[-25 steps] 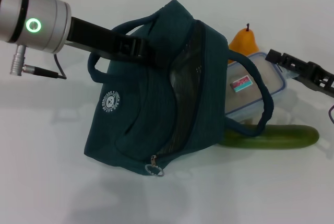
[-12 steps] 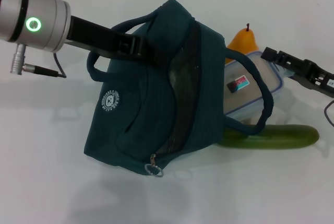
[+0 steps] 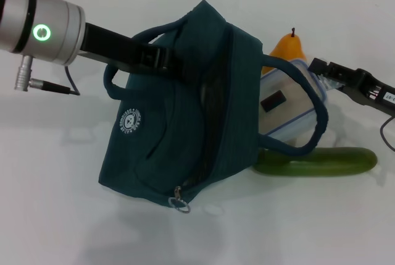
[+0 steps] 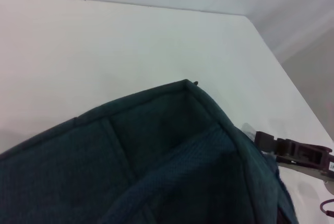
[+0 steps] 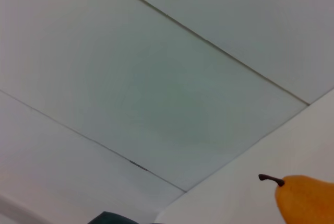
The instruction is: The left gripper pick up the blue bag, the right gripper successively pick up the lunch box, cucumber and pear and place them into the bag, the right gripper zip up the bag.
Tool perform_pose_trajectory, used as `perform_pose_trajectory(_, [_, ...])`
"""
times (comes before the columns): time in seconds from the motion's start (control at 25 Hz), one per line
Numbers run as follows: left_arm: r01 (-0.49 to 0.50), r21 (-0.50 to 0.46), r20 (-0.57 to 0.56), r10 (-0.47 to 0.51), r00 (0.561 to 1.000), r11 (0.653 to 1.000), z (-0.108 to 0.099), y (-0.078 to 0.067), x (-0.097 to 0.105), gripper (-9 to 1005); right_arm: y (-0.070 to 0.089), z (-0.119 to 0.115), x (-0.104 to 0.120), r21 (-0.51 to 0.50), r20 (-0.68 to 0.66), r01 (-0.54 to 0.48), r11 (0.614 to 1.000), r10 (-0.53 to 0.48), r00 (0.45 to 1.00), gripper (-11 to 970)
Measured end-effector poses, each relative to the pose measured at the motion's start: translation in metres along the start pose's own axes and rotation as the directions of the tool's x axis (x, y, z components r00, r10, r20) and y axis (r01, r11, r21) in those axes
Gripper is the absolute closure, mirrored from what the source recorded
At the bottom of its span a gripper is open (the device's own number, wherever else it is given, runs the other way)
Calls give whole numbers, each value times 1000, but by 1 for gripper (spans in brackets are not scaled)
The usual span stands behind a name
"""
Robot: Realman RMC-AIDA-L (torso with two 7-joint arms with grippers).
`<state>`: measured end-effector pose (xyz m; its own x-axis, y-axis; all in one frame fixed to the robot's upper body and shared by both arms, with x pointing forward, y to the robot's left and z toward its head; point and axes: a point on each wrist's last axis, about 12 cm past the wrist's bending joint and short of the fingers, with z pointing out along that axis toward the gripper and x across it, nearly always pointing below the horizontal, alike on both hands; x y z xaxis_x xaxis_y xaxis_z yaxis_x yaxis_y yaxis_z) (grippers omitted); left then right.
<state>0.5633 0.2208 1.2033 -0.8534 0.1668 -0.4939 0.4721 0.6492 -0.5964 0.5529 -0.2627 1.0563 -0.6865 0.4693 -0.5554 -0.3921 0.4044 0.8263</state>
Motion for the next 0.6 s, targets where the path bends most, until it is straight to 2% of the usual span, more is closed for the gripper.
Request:
perform_pose_trajectory(0.4, [-2,12,-23,2,1000,1000,5,4,0,934,3,8,4,-14,-30,-14,1000,14,999,773])
perform_pose_trajectory(0.6, [-12,9,-23,12,1000,1000,4,4,-1,934,5,13,6,-22,-43,-10,1000,9,999,823])
